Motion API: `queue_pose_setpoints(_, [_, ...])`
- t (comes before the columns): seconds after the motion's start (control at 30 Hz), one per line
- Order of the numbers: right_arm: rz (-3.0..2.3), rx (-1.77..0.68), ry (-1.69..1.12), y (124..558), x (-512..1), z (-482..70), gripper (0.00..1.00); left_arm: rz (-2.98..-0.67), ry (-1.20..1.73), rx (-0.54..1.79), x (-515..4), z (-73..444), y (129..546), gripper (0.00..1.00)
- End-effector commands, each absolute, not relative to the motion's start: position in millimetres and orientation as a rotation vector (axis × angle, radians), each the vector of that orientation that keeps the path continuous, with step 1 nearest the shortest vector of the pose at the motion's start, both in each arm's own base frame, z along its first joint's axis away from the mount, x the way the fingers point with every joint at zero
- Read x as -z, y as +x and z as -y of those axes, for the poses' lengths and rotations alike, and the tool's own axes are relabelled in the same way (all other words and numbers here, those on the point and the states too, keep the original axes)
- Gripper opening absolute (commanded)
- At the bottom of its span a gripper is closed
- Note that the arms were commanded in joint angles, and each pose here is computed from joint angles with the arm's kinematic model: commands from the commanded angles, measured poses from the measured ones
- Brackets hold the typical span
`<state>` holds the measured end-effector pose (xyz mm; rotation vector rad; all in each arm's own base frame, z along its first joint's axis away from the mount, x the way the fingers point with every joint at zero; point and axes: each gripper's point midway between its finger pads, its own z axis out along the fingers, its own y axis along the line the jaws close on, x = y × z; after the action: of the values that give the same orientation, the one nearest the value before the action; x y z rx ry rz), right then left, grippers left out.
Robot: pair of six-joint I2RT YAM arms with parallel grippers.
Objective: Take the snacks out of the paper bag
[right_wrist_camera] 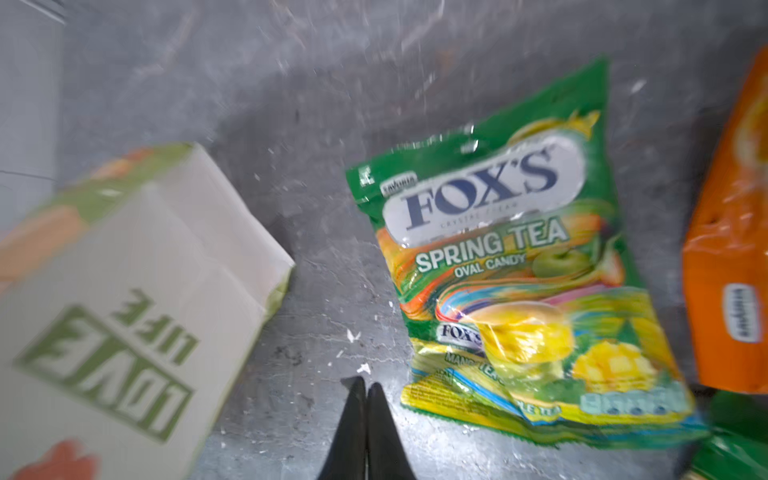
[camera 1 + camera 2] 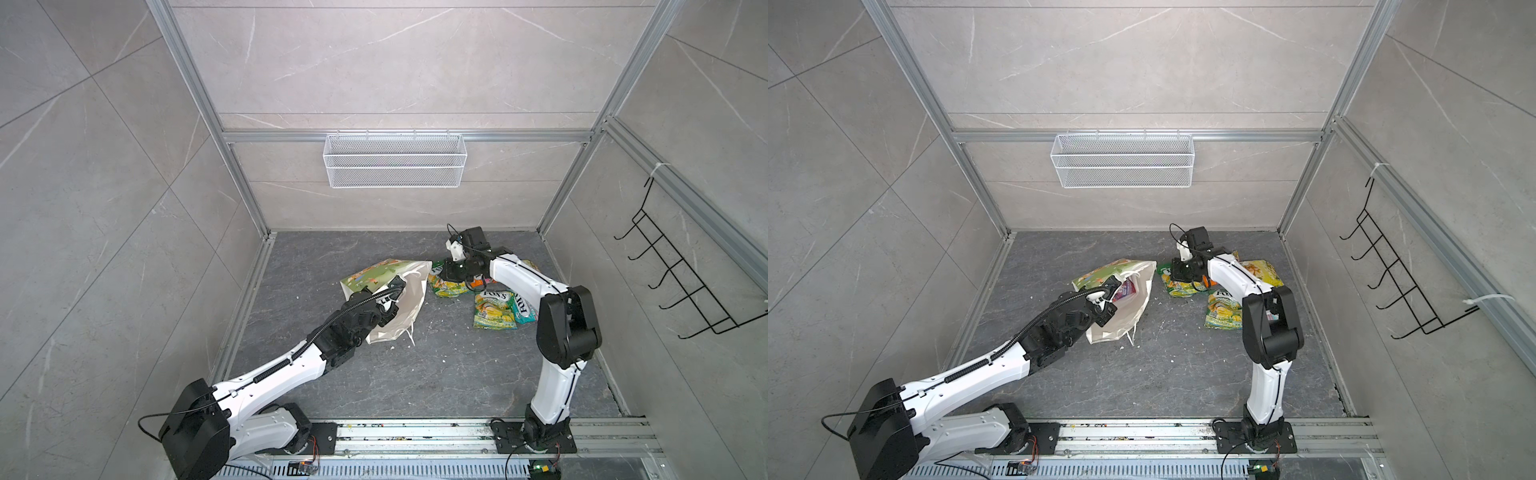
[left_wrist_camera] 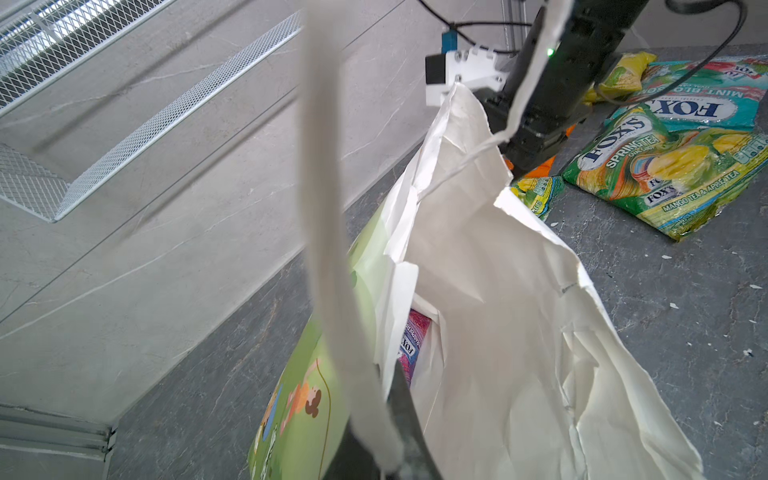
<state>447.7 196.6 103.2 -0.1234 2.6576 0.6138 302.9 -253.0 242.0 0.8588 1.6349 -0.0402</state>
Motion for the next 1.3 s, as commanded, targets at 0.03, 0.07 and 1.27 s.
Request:
queue_pose_setpoints(0.03, [-2.804,-0.506,-0.138,438.5,-60.6,-188.6,0.06,-1.596,0.821,0.062,-266.6,253.4,303.3,0.00])
queue_pose_setpoints(0.07, [-2.820,-0.491,-0.148,437.9,-55.4,-187.9,0.06,-1.598,0.826,0.061,-265.8,253.7,303.0,0.00])
queue_pose_setpoints(1.27, [-2.627,-0.431,-0.215,449.2,-116.3,-182.2,0.72,-1.587,0.840,0.065,-270.4,260.2,306.5,0.00])
